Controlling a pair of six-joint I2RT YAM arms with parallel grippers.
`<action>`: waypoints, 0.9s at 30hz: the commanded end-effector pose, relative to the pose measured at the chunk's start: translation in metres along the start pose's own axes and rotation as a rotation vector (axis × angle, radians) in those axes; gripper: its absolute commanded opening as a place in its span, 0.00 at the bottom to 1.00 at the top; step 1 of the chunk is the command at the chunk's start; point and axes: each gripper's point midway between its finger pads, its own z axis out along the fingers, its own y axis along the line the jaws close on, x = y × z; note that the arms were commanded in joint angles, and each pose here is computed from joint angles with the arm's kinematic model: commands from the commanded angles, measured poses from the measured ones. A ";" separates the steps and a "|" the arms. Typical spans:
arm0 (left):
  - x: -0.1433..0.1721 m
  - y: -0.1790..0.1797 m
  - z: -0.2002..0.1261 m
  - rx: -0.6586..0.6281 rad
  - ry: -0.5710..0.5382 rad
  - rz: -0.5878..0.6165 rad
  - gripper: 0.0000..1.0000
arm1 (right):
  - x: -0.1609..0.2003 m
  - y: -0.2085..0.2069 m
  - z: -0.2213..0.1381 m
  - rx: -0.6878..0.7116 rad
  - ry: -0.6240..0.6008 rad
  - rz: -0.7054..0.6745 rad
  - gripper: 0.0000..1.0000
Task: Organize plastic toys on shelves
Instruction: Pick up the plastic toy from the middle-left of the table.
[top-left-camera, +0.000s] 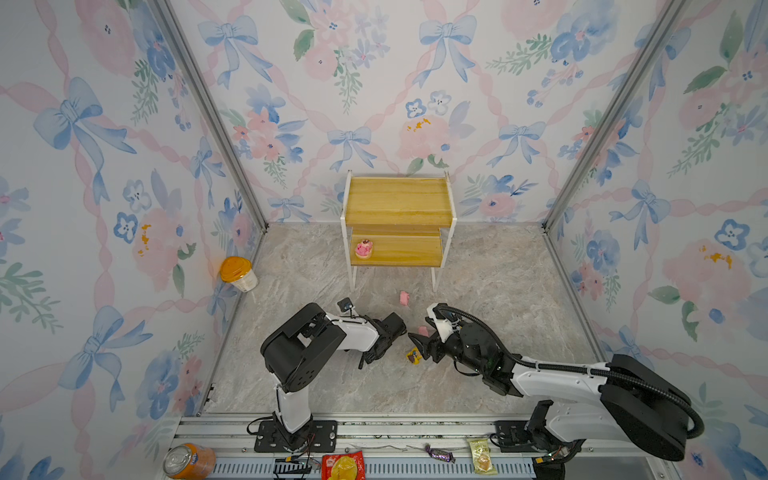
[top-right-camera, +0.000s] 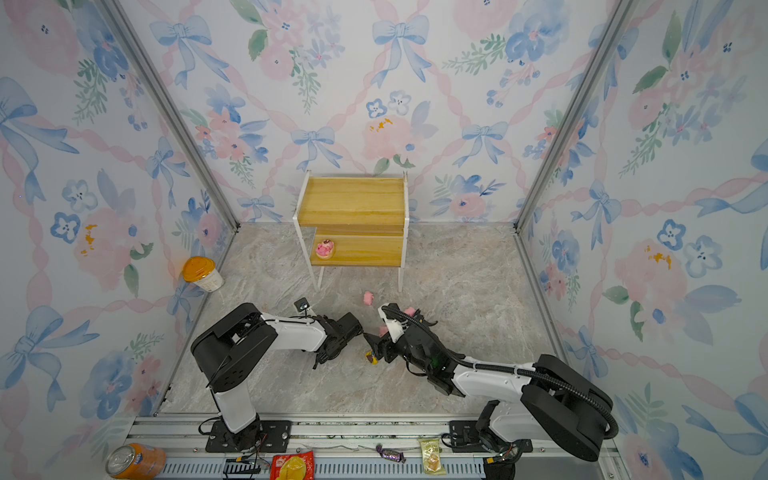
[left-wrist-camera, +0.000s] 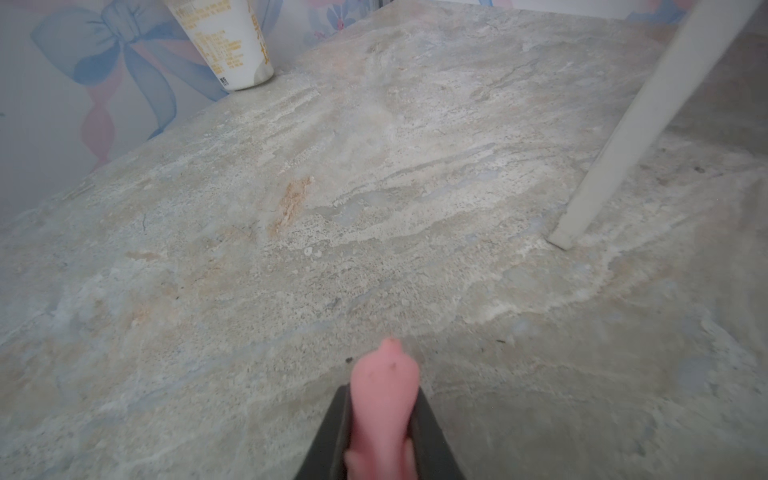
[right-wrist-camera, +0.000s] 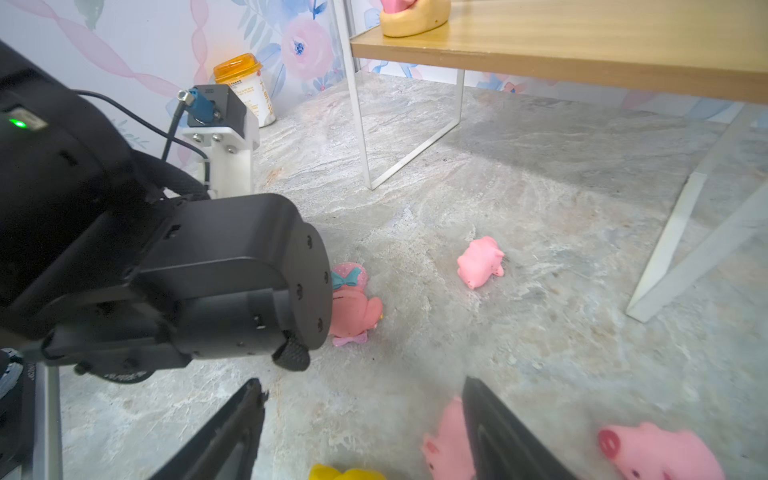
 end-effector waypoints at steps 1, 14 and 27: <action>-0.005 -0.007 -0.010 0.090 0.031 0.041 0.19 | -0.011 -0.004 -0.008 0.002 -0.040 0.026 0.77; -0.044 -0.028 -0.049 0.312 0.038 -0.004 0.20 | -0.011 -0.020 -0.010 0.054 -0.024 0.043 0.77; -0.075 -0.054 -0.103 0.574 0.005 0.084 0.20 | -0.018 -0.046 -0.024 0.126 -0.063 0.119 0.77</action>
